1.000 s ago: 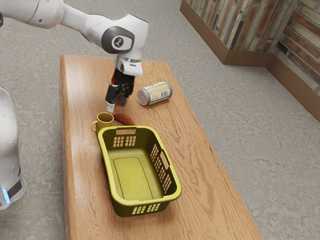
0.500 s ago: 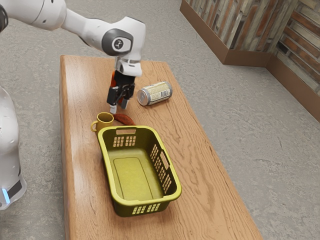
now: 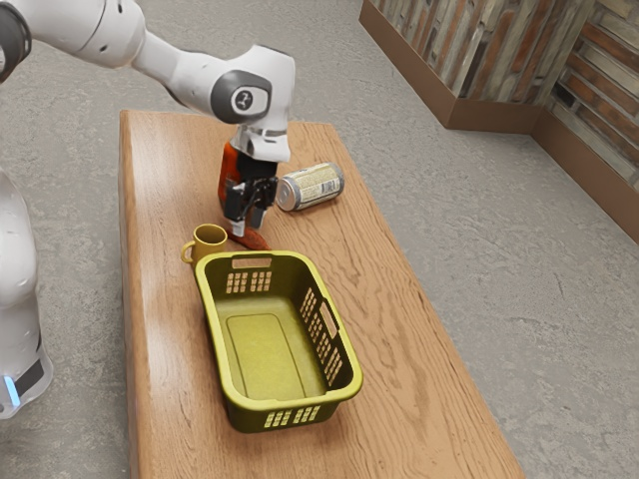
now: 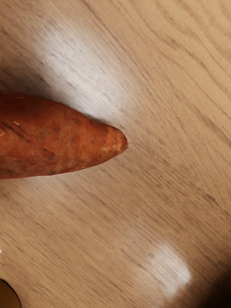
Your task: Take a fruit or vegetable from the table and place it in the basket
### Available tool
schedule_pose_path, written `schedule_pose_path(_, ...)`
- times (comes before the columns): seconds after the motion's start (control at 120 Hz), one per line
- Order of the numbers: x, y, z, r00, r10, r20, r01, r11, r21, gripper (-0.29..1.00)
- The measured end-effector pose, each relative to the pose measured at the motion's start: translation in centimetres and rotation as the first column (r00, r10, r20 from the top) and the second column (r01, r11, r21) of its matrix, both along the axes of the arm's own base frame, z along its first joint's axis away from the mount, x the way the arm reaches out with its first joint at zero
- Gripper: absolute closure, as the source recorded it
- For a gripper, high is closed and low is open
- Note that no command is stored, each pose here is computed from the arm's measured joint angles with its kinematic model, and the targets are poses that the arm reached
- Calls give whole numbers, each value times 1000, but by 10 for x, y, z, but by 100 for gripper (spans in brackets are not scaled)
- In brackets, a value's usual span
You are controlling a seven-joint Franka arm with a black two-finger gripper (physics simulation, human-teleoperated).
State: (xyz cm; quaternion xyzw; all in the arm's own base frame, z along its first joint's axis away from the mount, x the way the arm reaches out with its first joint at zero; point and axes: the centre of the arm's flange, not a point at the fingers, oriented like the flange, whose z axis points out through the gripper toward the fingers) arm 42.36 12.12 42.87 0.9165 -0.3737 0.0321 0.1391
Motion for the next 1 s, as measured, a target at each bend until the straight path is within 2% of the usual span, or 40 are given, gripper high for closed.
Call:
schedule_pose_path(0.283,1,2,-20,1000,9,-4,-9,1000,0,26)
schedule_pose_path(0.683,8,-2,-20,999,21,36,-21,1000,-16,45)
schedule_pose_path(0.817,11,-5,-18,999,20,49,-19,1000,-20,56)
schedule_pose_path(1.0,13,-6,-1,995,29,94,-27,999,-24,53)
